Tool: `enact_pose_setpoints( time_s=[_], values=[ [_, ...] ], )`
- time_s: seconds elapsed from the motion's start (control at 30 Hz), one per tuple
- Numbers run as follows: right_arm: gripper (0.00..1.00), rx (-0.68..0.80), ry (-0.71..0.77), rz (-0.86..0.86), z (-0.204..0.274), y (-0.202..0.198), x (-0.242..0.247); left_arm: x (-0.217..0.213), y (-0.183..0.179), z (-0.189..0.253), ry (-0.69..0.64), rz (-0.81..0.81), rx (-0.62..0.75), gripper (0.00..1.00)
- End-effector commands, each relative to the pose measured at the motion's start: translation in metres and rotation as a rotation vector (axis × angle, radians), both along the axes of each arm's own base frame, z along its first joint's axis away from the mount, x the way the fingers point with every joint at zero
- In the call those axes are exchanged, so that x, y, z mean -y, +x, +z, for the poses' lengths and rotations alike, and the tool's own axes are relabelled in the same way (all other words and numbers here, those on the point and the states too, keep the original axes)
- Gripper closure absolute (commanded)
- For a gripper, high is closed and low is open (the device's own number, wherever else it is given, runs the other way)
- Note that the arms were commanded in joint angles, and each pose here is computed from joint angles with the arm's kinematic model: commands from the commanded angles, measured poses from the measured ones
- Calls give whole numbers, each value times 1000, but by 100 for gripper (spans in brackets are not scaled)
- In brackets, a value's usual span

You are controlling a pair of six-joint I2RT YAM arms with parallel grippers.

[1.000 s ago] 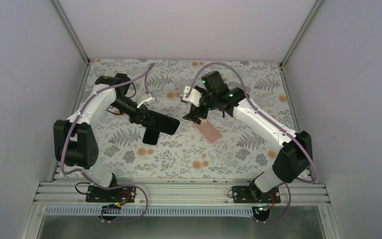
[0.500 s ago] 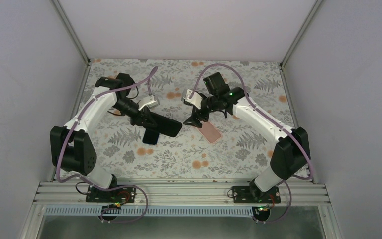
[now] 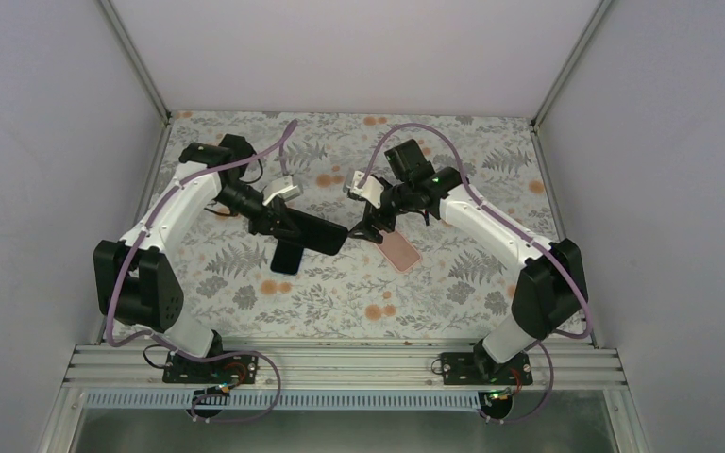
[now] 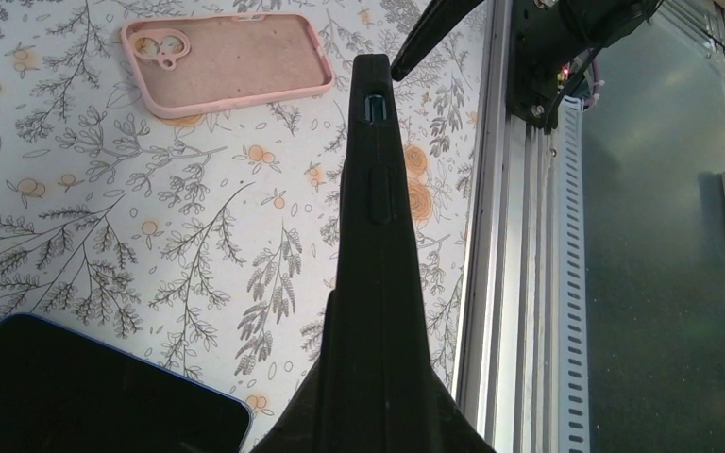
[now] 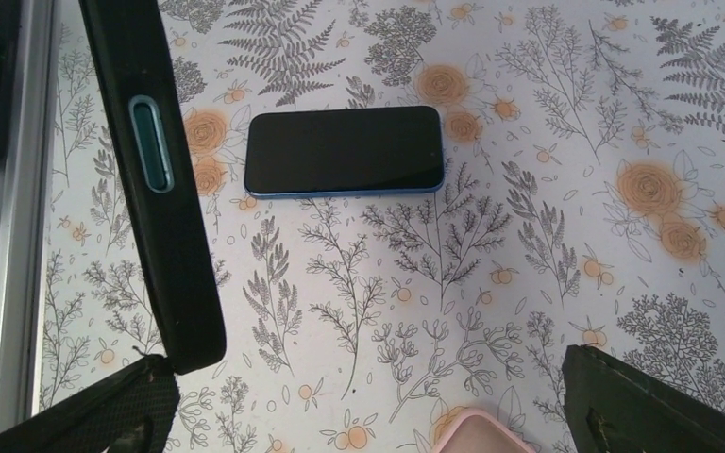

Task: Take the phone out of the phone case

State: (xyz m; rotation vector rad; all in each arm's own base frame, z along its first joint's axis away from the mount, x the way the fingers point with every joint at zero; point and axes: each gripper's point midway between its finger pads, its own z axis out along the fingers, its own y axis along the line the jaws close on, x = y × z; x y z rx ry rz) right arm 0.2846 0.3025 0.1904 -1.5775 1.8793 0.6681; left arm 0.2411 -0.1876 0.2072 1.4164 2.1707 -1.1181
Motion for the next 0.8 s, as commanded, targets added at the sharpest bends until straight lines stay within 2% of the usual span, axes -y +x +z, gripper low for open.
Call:
enact_pose_setpoints(
  time_s=[0.0, 0.77],
  values=[
    [0, 7, -5, -29, -6, 6, -2, 9, 0, 22, -86, -12, 38, 98],
    [0, 10, -21, -70, -8, 18, 3, 5, -7, 21, -60, -12, 51, 98]
  ],
)
